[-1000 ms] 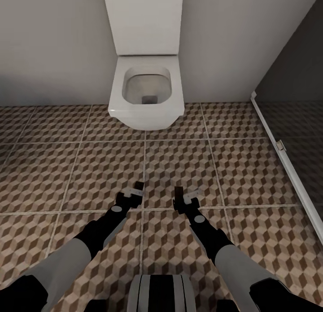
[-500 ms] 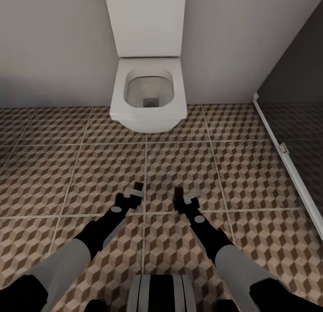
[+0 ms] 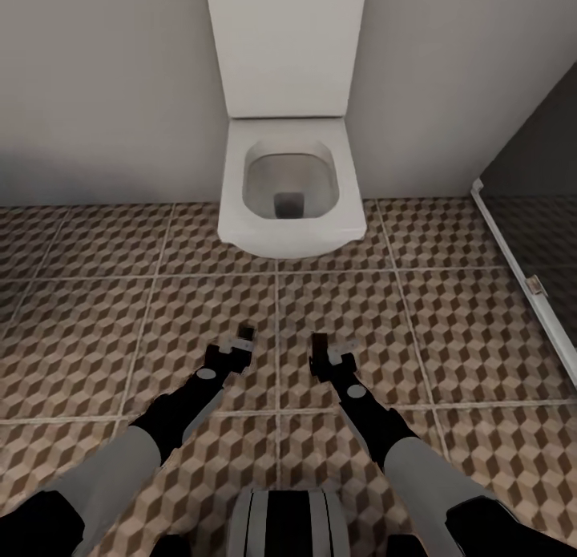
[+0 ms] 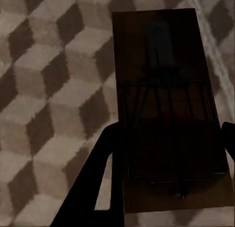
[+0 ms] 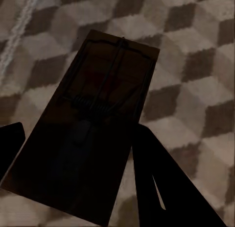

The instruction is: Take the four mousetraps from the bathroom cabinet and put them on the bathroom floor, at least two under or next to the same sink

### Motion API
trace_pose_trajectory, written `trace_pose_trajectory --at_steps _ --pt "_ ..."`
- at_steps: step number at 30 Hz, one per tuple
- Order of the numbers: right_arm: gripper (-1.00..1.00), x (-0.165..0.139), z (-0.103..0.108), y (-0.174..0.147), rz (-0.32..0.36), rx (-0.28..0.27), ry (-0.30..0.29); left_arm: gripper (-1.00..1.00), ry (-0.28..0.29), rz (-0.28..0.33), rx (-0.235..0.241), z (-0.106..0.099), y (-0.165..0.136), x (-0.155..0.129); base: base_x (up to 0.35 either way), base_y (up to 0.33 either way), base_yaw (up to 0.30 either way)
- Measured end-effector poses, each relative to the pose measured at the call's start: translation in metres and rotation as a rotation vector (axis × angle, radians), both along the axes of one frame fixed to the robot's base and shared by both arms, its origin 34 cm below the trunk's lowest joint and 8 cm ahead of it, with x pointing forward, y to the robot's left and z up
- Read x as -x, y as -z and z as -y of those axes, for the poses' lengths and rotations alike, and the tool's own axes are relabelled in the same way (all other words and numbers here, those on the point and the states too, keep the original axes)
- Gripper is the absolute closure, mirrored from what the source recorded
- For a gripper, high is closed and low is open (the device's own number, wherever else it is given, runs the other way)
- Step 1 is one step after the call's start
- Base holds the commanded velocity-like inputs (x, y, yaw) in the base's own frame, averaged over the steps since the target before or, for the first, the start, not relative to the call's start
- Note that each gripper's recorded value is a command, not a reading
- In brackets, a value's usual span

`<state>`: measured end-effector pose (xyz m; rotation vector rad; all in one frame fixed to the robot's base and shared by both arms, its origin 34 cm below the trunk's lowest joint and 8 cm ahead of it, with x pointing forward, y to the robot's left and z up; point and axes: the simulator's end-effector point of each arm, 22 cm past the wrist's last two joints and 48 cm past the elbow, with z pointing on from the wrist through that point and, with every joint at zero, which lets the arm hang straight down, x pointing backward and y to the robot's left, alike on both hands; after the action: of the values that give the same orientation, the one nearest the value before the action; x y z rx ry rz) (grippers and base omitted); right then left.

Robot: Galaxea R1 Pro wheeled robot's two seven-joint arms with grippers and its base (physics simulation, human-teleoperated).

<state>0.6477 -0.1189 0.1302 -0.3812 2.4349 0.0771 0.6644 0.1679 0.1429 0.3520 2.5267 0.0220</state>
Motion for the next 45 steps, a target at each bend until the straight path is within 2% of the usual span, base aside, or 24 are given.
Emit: trace_pose_trajectory --at_steps 18,45 --pt "1.00 -0.0001 -0.0008 -0.0003 0.000 -0.001 0.000 1.00 0.000 -0.019 -0.011 -0.0030 0.0060 0.0067 0.284 -0.004 0.000" --pt "1.00 0.0020 -0.0010 0.0028 -0.005 -0.001 0.000 1.00 -0.001 -0.026 -0.010 -0.0013 0.0096 0.0095 0.012 -0.007 0.000"
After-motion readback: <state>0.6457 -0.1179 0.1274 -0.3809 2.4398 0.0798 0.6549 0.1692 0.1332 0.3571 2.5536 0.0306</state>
